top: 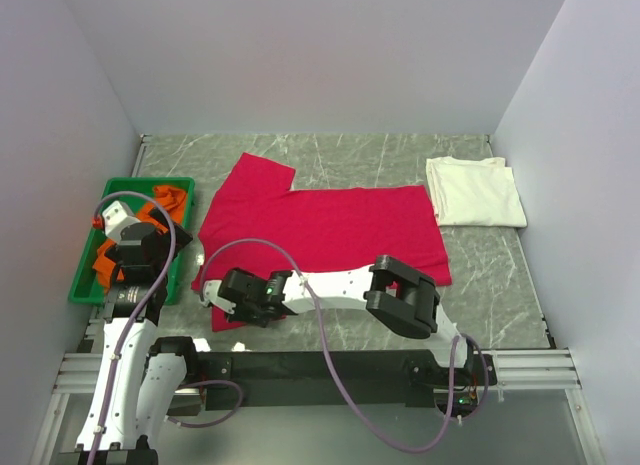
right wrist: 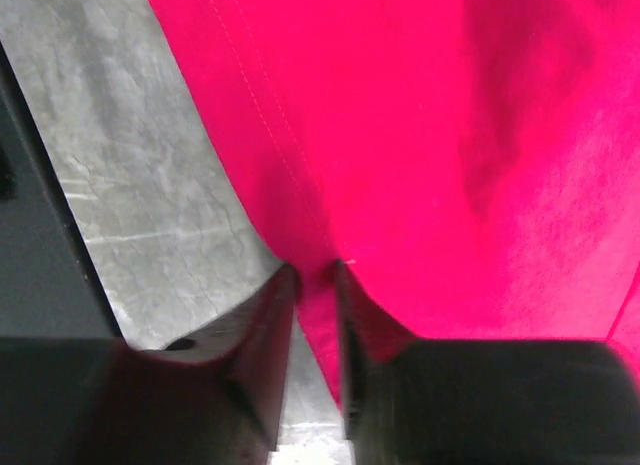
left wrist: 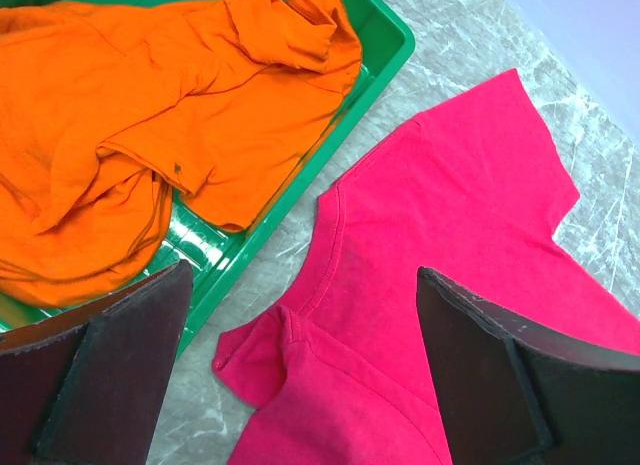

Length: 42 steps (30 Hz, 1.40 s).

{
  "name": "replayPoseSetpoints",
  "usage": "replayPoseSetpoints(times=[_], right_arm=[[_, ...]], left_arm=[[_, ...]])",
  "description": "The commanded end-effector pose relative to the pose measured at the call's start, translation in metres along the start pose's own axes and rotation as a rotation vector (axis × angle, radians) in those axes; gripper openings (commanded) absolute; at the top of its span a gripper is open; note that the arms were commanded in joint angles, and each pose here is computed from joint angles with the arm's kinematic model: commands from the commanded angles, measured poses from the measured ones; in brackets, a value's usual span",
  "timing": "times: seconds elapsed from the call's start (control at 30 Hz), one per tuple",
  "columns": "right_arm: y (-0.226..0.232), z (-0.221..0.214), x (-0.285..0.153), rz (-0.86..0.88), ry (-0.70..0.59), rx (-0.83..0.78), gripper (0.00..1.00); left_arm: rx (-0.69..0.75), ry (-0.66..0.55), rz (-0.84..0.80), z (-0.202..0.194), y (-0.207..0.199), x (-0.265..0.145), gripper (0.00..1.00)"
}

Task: Fold and stack the t-shirts
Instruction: Fold the tshirt

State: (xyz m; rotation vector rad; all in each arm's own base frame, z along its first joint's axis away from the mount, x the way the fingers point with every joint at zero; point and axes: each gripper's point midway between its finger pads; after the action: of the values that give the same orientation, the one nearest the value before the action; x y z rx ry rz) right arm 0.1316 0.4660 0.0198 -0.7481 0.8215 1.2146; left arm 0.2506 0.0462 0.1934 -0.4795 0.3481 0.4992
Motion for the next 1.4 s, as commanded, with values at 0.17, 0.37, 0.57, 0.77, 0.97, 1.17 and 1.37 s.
replayPoseSetpoints(times=[0.17, 0.37, 0.57, 0.77, 0.97, 1.17, 1.37], right_arm=[[-0.001, 0.004, 0.003, -0.035, 0.012, -0.05, 0.03], [-0.008, 0.033, -0.025, -0.047, -0.068, -0.049, 0.0], [-0.039, 0.063, -0.05, -0.063, -0.134, 0.034, 0.0], [-0.079, 0.075, -0.062, -0.049, -0.18, 0.151, 0.0], [-0.122, 0.077, -0.069, -0.02, -0.229, 0.287, 0.0], [-0.153, 0.074, -0.072, 0.028, -0.281, 0.41, 0.0], [-0.167, 0.073, -0.071, 0.036, -0.292, 0.431, 0.0]], left_arm=[[-0.013, -0.05, -0.014, 0.011, -0.003, 0.0, 0.98], [-0.011, -0.048, -0.012, 0.01, -0.002, 0.0, 0.97], [-0.008, -0.044, -0.015, 0.01, -0.003, 0.0, 0.97], [-0.007, -0.039, -0.019, 0.008, -0.003, 0.001, 0.96], [-0.005, -0.019, -0.032, 0.004, -0.006, 0.003, 0.96], [-0.028, 0.056, -0.055, -0.012, -0.013, 0.007, 0.89], [-0.203, 0.216, -0.035, -0.056, -0.016, 0.016, 0.48]])
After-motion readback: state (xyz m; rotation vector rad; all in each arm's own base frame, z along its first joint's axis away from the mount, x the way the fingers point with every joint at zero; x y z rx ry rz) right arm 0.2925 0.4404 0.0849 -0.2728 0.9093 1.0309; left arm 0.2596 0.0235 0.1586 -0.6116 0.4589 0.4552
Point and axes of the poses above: each gripper's point midway between its finger pads, its own x axis out along the fingers, its own y axis along the line the jaws close on, z = x × y, and after that the axes turned 3 degrees about x, right-handed
